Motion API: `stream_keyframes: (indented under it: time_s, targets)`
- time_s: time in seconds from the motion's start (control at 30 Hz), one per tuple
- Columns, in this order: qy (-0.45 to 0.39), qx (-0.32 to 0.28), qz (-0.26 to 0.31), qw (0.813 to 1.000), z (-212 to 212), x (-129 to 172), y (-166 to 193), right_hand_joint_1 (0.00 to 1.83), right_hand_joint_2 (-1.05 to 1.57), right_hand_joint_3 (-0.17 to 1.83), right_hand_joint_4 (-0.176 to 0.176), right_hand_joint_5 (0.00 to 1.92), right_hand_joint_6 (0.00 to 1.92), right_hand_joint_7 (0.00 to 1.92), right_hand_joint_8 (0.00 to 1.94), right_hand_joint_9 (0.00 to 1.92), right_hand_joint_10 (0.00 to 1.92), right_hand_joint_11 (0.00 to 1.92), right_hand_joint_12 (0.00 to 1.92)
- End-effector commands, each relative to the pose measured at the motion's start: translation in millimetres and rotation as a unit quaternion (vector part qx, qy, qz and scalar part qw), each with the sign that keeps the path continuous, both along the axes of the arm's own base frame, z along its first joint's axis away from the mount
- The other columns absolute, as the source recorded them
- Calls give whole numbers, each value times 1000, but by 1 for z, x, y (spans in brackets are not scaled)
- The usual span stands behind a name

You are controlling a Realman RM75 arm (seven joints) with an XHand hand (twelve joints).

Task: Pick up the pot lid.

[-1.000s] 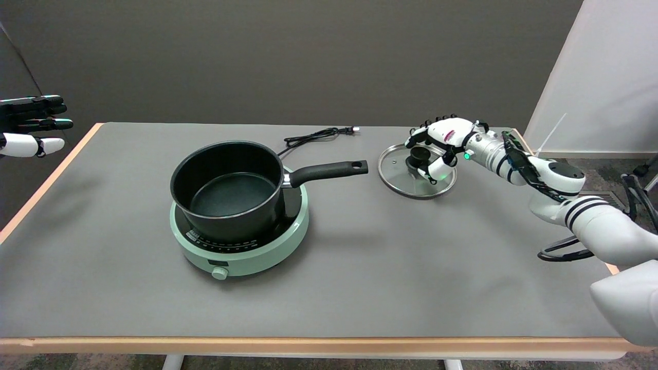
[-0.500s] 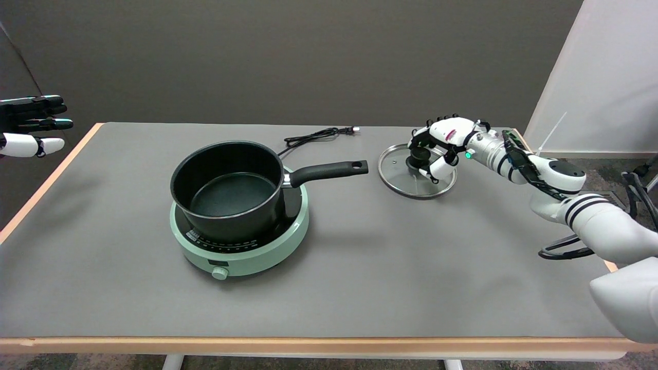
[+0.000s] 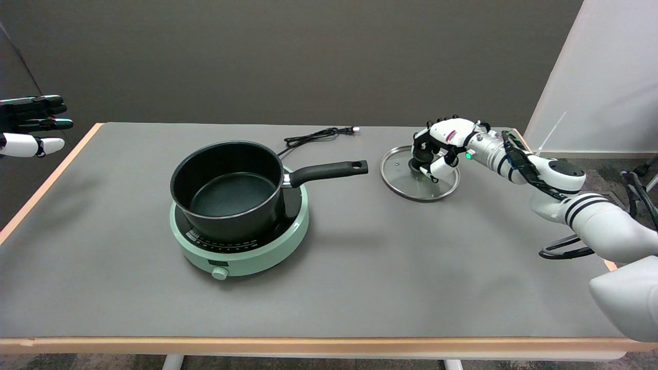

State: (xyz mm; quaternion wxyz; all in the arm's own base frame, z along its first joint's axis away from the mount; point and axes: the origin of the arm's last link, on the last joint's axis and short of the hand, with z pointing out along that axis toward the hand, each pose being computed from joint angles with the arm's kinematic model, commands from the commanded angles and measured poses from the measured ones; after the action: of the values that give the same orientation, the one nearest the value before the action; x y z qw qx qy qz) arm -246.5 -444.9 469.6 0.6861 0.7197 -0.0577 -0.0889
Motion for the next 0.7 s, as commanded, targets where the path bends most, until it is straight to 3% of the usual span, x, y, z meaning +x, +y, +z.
stream_keyframes:
  time_s: [0.03,0.37,0.4,0.43,0.63,0.67,0.7]
  targets:
    - [-1,5,-4,1000,-2,-3,0,888,705,791,121,730,576,887,398,814,719,537,1204]
    - [-2,8,-2,1000,-3,-1,0,880,725,781,141,743,668,914,438,829,758,532,1216]
    - [-4,11,-2,1000,-3,-1,0,891,824,646,157,755,869,925,466,835,775,531,1230]
    - [-5,13,-1,1000,-4,-1,0,928,1090,263,176,777,1309,930,518,837,811,522,1262]
    - [-7,22,0,1000,-7,-1,0,943,1061,294,176,804,1284,966,692,836,1046,381,1452]
    - [-6,22,-1,1000,-6,-1,1,1124,1061,240,29,779,1308,1000,901,840,1110,370,1492]
    - [-7,23,-1,1000,-6,-2,1,1205,1075,189,-37,767,1305,1006,1022,842,1156,358,1506]
